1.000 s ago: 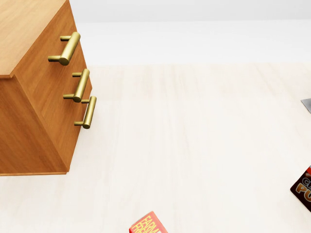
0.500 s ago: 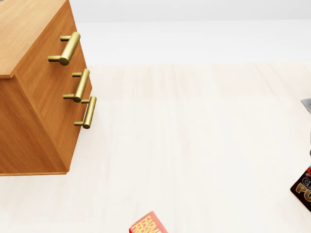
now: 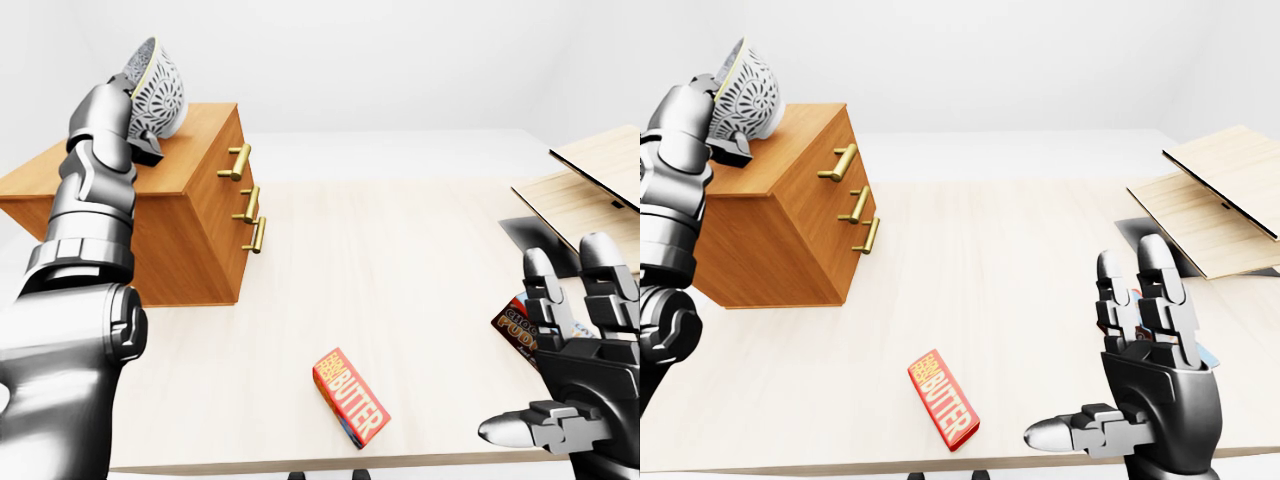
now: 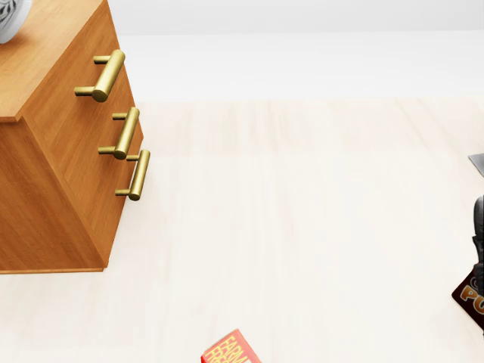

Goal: Close the top drawer of the cabinet and put the bowl on top of it.

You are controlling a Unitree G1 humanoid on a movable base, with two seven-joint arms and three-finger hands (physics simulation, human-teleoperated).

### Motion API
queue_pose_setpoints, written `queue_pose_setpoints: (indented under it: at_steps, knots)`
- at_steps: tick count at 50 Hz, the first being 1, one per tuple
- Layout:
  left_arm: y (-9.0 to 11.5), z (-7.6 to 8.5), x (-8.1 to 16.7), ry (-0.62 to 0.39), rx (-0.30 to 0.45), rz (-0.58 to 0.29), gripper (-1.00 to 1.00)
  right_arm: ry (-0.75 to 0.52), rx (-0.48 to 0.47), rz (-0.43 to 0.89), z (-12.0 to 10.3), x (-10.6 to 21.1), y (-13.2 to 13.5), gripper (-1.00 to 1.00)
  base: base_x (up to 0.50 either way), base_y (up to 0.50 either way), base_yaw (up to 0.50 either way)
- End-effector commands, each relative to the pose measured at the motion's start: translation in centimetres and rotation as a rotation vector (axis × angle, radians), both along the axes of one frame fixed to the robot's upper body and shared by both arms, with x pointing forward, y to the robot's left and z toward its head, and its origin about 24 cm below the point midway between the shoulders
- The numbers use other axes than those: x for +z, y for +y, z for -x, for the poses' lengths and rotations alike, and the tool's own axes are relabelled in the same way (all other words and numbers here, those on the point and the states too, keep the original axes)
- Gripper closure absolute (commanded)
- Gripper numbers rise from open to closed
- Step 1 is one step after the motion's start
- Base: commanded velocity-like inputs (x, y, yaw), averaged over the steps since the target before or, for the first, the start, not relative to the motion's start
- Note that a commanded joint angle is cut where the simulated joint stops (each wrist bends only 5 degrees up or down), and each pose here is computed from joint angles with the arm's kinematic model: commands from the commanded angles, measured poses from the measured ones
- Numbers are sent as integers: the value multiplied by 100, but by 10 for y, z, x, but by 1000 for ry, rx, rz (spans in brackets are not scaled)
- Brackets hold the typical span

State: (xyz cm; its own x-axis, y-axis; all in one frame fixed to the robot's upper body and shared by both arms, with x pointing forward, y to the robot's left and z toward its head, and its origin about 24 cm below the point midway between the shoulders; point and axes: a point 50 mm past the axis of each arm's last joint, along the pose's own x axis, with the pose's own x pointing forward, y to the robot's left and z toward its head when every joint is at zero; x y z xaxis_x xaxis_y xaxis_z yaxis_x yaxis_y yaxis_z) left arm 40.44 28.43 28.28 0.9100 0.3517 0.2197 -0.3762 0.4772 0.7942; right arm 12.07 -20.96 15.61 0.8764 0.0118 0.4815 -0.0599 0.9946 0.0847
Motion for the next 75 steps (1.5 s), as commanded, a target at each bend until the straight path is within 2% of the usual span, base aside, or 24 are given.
queue_pose_setpoints:
  at_steps: [1,24,25,26,75]
  knots:
    - [-1,-2,-16,5,38,11,100,3,6,2,0,-1,1,-100,0,0,0]
    - [-5,-5,-35,53,39,3,100,-2,5,4,1,1,1,-100,0,0,0]
    - [-5,-5,-36,59,37,-4,-20,-1,6,4,1,0,1,-100,0,0,0]
    - [-5,-5,-34,49,42,-2,-100,-1,6,3,1,0,1,-100,0,0,0]
    - [0,-1,-12,-25,43,25,-100,14,19,8,1,-2,3,-100,0,0,0]
